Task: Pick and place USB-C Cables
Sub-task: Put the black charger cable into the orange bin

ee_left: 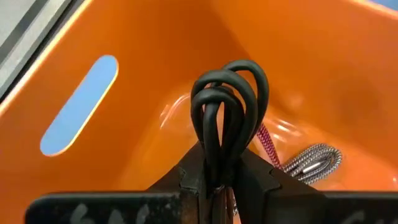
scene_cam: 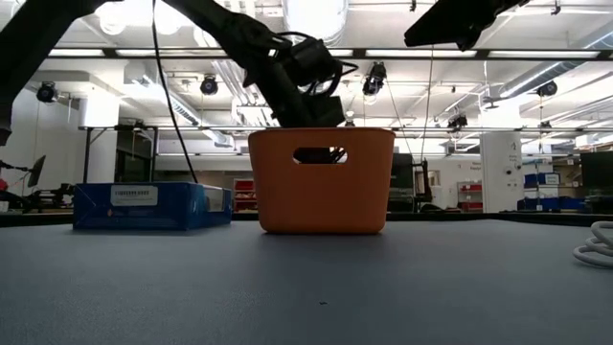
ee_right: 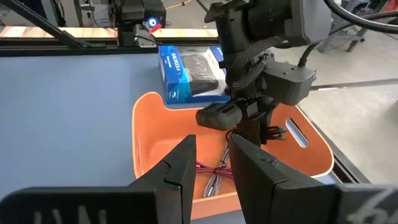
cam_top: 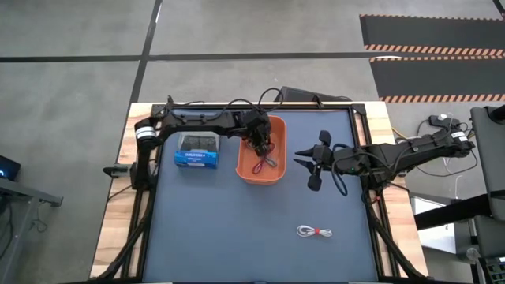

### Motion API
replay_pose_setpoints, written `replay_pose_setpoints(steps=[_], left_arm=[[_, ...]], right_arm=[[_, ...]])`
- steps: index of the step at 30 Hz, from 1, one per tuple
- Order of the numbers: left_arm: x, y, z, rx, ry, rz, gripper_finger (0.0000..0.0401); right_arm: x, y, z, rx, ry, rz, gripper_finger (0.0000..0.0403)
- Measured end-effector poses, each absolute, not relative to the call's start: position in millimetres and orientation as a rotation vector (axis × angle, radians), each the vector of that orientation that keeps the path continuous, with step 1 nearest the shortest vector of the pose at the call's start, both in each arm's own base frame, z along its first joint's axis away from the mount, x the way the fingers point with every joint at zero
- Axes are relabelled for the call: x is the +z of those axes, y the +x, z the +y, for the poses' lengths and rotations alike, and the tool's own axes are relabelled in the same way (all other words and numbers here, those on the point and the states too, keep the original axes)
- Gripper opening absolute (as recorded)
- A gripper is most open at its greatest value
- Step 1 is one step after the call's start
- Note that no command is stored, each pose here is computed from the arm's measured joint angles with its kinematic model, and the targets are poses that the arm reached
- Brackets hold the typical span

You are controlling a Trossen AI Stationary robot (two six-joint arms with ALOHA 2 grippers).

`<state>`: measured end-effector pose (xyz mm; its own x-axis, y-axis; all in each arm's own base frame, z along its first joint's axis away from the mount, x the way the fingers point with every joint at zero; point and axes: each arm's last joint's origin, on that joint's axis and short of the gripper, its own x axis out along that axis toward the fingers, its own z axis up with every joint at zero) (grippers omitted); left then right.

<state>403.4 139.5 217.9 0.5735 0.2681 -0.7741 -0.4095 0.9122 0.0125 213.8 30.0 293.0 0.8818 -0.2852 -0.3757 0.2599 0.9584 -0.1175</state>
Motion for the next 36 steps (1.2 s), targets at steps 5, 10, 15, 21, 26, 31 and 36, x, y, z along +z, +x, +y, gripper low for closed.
replay_pose_setpoints(steps=[5, 10, 15, 21, 26, 31, 36], left_arm=[[212, 402, 144, 0.413, -0.185, 0.870, 0.0042], [205, 402, 146, 0.417, -0.188, 0.882, 0.0044], [197, 403, 146, 0.418, -0.189, 0.894, 0.0044], [198, 404, 147, 0.417, -0.190, 0.885, 0.0045], [198, 404, 147, 0.417, -0.190, 0.885, 0.0045], [198, 404, 147, 0.416, -0.190, 0.885, 0.0045], [198, 404, 147, 0.416, -0.190, 0.885, 0.0048]], right_arm=[[292, 215, 30, -0.289, -0.043, 0.404, 0.0091], [291, 215, 30, -0.295, -0.015, 0.402, 0.0087], [291, 215, 30, -0.299, 0.007, 0.404, 0.0084], [291, 215, 30, -0.299, 0.008, 0.403, 0.0093], [291, 215, 30, -0.301, 0.021, 0.402, 0.0101], [291, 215, 30, -0.305, 0.049, 0.398, 0.0107], [291, 215, 30, -0.306, 0.079, 0.395, 0.0109]])
